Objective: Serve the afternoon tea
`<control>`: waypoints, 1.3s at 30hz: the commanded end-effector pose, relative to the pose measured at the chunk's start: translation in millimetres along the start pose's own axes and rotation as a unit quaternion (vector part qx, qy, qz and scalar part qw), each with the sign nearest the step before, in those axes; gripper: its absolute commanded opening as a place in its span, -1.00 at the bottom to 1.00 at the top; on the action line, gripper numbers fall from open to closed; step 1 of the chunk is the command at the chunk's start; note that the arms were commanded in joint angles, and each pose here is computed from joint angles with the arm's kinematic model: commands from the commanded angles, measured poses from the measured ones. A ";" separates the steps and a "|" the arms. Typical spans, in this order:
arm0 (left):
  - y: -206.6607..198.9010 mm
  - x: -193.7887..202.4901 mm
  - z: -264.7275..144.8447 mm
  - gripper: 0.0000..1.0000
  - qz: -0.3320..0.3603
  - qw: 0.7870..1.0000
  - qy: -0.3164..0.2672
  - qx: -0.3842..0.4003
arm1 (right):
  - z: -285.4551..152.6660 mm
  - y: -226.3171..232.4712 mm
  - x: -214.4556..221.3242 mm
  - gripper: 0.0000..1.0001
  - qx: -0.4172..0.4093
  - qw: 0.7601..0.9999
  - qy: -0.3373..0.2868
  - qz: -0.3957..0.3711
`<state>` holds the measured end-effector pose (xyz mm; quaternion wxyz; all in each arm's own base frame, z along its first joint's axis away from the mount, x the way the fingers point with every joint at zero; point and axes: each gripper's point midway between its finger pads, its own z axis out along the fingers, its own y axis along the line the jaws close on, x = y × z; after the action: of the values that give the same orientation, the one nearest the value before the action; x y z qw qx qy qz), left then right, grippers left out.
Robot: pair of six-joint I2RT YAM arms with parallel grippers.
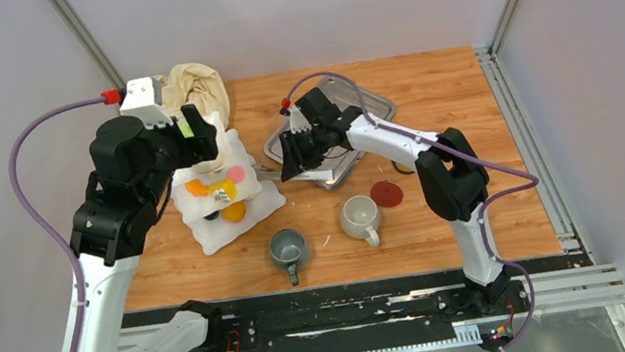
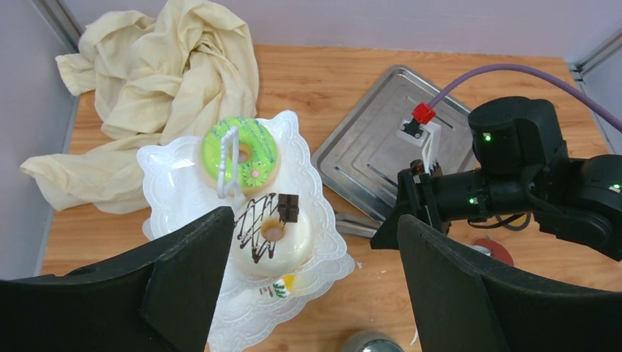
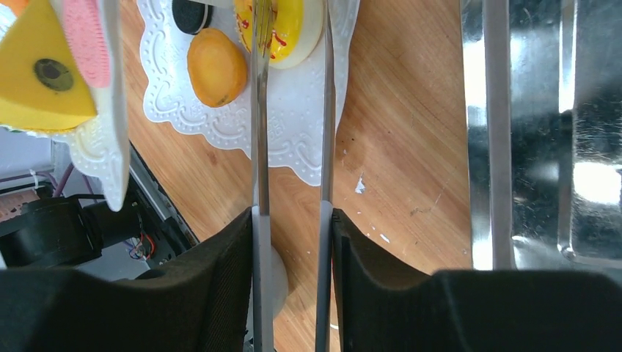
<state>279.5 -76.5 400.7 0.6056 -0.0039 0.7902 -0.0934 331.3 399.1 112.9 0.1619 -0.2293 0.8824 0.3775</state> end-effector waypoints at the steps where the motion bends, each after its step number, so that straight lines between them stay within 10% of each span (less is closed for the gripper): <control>1: -0.5 -11.2 -7.3 0.73 -0.006 1.000 -0.018 0.001 | -34.1 21.7 -18.1 -0.23 0.002 0.998 -0.043 -0.034; 14: 0.5 -8.4 -7.7 0.73 -0.014 1.000 -0.018 -0.002 | -162.5 -43.7 -12.4 -0.29 0.154 0.973 -0.172 -0.007; 24: -38.8 20.3 9.8 0.71 0.003 0.996 0.037 0.083 | -331.3 -192.7 82.7 -0.19 0.444 0.837 -0.298 0.113; 39: -126.2 112.1 -17.8 0.72 0.111 0.970 0.124 0.177 | -342.4 -316.9 90.1 -0.25 0.580 0.749 -0.268 0.177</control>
<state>222.1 -214.6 326.7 0.4963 0.2130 0.8199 -0.1899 340.1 -42.3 92.3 0.3654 0.1627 0.9115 -0.0955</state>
